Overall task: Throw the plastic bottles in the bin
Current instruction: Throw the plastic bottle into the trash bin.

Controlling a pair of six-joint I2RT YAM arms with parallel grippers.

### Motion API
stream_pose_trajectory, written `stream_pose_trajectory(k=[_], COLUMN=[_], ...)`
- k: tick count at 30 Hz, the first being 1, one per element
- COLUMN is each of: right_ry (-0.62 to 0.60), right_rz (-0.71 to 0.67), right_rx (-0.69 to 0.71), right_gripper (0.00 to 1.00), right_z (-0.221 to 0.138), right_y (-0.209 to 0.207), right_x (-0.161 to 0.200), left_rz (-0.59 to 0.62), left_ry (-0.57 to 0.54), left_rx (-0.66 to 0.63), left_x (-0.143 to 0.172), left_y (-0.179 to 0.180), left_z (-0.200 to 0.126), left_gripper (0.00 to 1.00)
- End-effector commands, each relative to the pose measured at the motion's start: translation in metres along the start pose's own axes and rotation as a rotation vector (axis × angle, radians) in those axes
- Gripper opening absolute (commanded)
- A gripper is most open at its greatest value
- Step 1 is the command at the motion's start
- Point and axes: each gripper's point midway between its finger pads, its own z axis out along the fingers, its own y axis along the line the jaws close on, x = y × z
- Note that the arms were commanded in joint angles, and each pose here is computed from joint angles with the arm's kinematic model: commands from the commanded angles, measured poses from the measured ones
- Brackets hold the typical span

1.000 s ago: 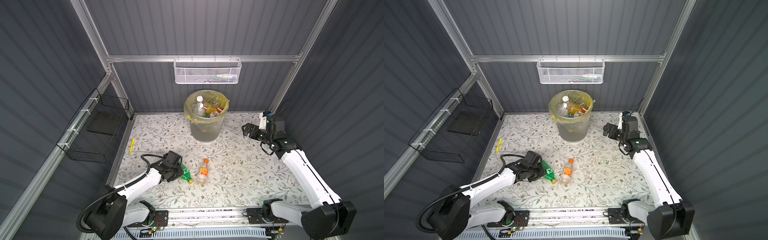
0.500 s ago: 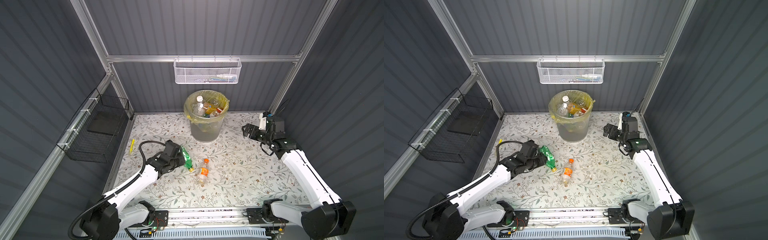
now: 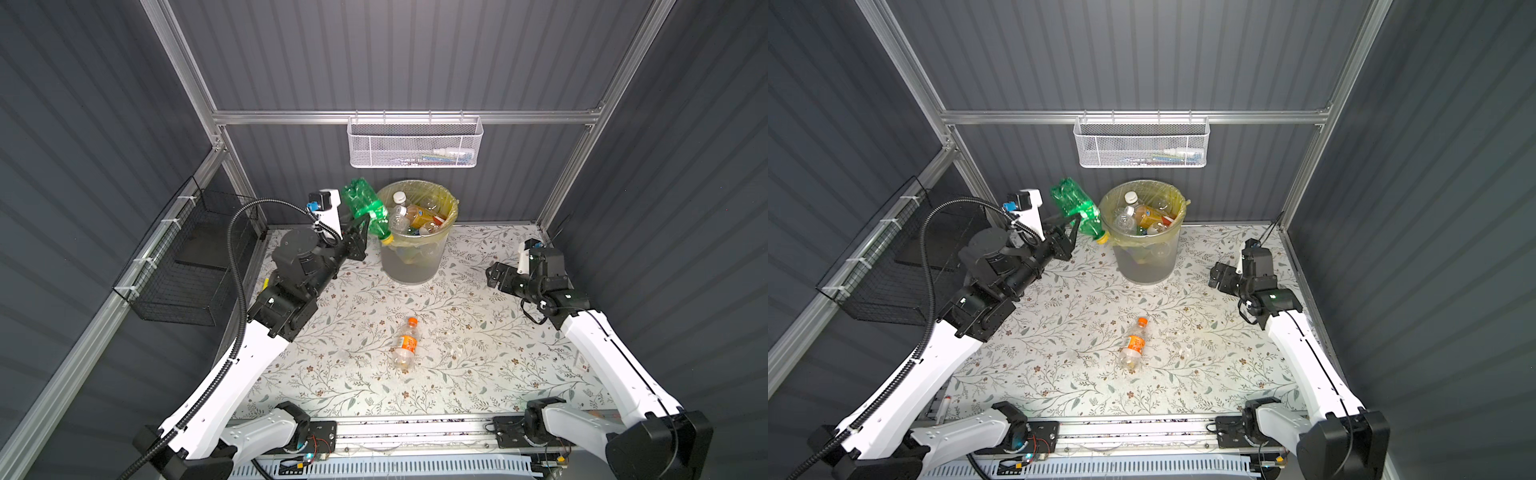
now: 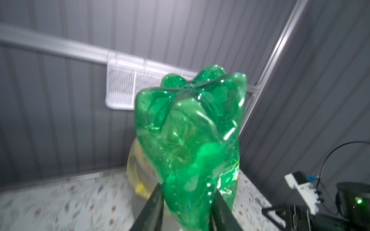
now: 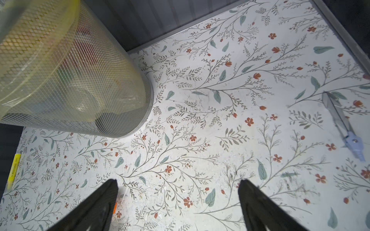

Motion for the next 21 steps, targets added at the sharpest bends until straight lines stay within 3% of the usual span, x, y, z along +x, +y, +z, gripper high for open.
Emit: stream_pose_trajectory(k=[1,3,5,8,10,13,18,21], right_ry=[-0.052,-0.063,-0.065,-0.059,-0.055,-0.054,-0.011,0.055], right_rz=[0.017,0.023,0.026,0.030,0.025,0.015,0.019,0.020], right_rx=[0.002,-0.006,-0.020,-0.031,-0.030,-0.017,-0.017,-0.025], right_gripper=[0.96,0.95,0.95,0.95,0.95,0.95,0.95,0.95], right_z=[-0.009,-0.011,-0.012,-0.016,-0.020,-0.027,-0.022,-0.010], right_y=[-0.001,0.001,0.004,0.007,0.007,0.002,-0.001,0.002], right_x=[-0.010,-0.012,-0.014,-0.014,-0.012,-0.007,0.007,0.021], left_rz=[0.132,0.122,0.105,0.044,0.020,0.020,0.062,0.096], left_ry=[-0.205,-0.206,-0.108,0.113,0.189,0.164,0.030,0.035], left_rx=[0.150,0.165,0.132,0.023,0.023,0.009,-0.088,-0.175], left_x=[-0.059,-0.065,-0.046,0.000,0.020,0.013,-0.038,-0.040], left_y=[-0.034,-0.039,-0.034,-0.012,-0.009,-0.006,0.014,0.035], left_z=[0.026,0.059,0.108,0.169,0.185,0.178,0.122,0.091], left_gripper=[0.37,0.41,0.49,0.75,0.97,1.00,1.00,1.00])
